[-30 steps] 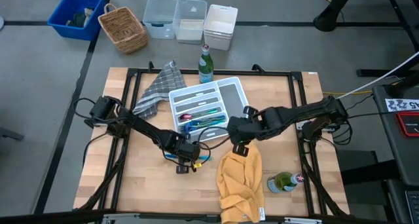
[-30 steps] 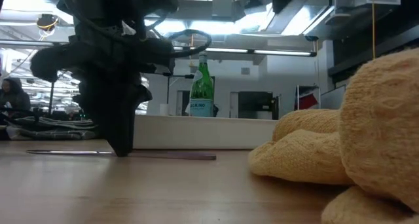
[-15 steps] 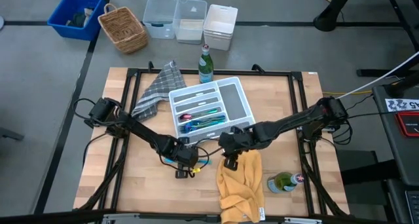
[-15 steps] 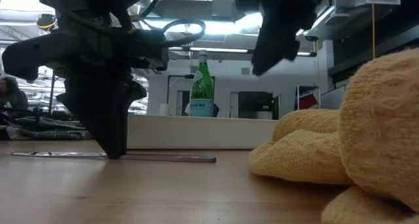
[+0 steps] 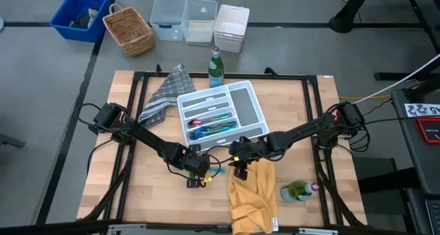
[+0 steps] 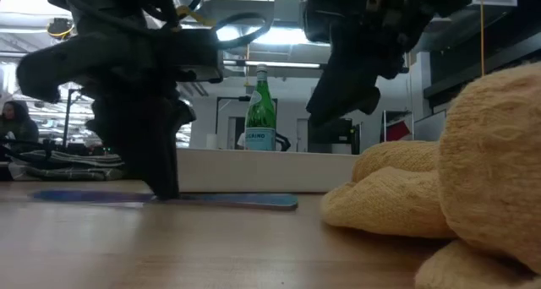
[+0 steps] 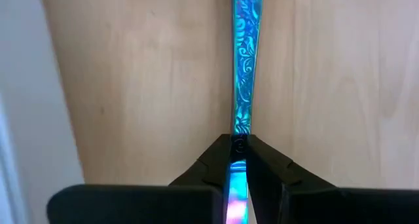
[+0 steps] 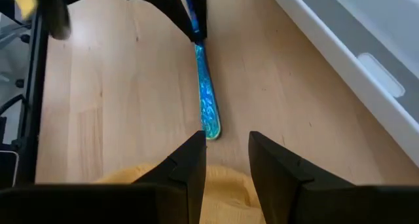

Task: Sort silverware
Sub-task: Put the table knife in the silverware tray

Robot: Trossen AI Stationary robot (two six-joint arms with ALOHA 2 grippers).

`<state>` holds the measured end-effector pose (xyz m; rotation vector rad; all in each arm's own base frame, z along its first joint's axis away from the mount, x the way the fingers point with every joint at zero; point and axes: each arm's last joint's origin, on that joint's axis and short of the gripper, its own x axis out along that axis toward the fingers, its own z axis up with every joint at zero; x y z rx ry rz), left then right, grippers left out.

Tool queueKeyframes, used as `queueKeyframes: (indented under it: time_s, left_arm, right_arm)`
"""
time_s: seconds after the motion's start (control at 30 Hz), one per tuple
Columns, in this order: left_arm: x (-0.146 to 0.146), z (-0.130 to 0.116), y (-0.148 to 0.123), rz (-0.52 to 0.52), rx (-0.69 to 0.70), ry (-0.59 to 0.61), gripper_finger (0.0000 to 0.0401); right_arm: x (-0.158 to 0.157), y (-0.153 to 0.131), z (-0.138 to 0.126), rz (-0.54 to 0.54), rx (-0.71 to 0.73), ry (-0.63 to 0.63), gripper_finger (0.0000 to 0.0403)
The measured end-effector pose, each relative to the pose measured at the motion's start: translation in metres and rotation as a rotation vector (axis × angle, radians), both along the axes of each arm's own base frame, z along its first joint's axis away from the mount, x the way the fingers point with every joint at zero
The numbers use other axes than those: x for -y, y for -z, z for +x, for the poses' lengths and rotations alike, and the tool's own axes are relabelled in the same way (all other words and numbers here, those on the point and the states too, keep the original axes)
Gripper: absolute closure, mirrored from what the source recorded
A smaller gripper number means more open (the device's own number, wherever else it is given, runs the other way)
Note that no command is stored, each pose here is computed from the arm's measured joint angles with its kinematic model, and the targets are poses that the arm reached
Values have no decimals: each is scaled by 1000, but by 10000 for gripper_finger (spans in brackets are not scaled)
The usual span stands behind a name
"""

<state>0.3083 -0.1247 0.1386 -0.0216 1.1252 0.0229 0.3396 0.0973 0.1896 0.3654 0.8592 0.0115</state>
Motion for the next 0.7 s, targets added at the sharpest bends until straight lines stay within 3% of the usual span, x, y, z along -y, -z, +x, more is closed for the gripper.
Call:
queueKeyframes:
  time_s: [0.4,0.7]
  left_arm:
    - [-3,4,-2,37,47,-18,368]
    - [-1,0,0,-38,-16,-13,358]
  right_arm:
    - [-5,29,16,20,16,-16,285]
    - [-8,41,21,39,2,-37,285]
